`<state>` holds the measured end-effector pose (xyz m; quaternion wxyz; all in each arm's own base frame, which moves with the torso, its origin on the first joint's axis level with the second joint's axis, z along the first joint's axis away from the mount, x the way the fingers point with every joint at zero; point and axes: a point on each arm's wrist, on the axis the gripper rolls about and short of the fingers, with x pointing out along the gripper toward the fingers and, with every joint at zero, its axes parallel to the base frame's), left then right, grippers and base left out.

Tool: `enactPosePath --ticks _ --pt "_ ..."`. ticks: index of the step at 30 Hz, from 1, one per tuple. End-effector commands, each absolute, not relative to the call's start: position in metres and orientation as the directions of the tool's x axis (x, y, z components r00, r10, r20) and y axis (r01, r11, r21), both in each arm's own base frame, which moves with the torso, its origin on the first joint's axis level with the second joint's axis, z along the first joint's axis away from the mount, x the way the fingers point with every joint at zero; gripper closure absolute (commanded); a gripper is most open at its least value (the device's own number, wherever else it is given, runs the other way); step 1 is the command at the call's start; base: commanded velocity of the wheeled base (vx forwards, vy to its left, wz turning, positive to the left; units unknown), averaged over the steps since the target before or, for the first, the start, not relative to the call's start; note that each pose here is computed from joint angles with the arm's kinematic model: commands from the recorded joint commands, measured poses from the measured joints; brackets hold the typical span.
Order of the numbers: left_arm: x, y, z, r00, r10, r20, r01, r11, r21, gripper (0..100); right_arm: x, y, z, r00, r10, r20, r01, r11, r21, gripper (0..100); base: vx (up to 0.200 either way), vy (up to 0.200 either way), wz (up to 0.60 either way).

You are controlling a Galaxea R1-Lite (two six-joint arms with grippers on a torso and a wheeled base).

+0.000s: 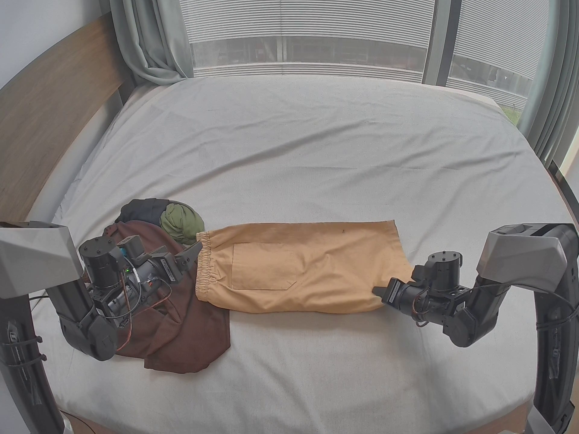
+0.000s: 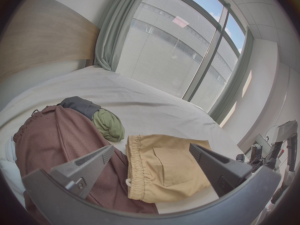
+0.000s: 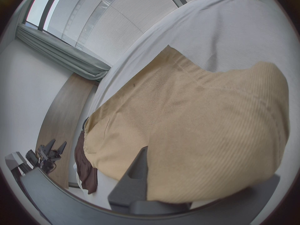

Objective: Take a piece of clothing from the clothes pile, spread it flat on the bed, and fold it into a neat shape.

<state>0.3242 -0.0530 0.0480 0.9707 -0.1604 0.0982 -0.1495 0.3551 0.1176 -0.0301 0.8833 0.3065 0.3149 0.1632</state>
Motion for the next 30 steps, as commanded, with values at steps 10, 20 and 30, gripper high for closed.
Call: enactPosePath --ticks 10,20,30 --pt "0.324 -0.057 0.036 0.925 -0.334 -0.180 0.246 0.889 -0.388 0 0.307 0.089 -0.018 0.741 0.411 -0.532 -0.067 0.832 0.550 100 0.000 0.000 0.00" --pt "0.323 -0.072 0.026 0.904 -0.374 -0.207 0.253 0.858 -0.447 0 0.295 0.062 -0.026 0.730 0.348 -0.588 -0.016 0.869 0.494 100 0.000 0.000 0.00" --pt "0.322 -0.080 0.011 0.885 -0.395 -0.248 0.246 0.847 -0.472 0 0.289 0.053 -0.030 0.733 0.332 -0.594 -0.013 0.879 0.476 100 0.000 0.000 0.00"
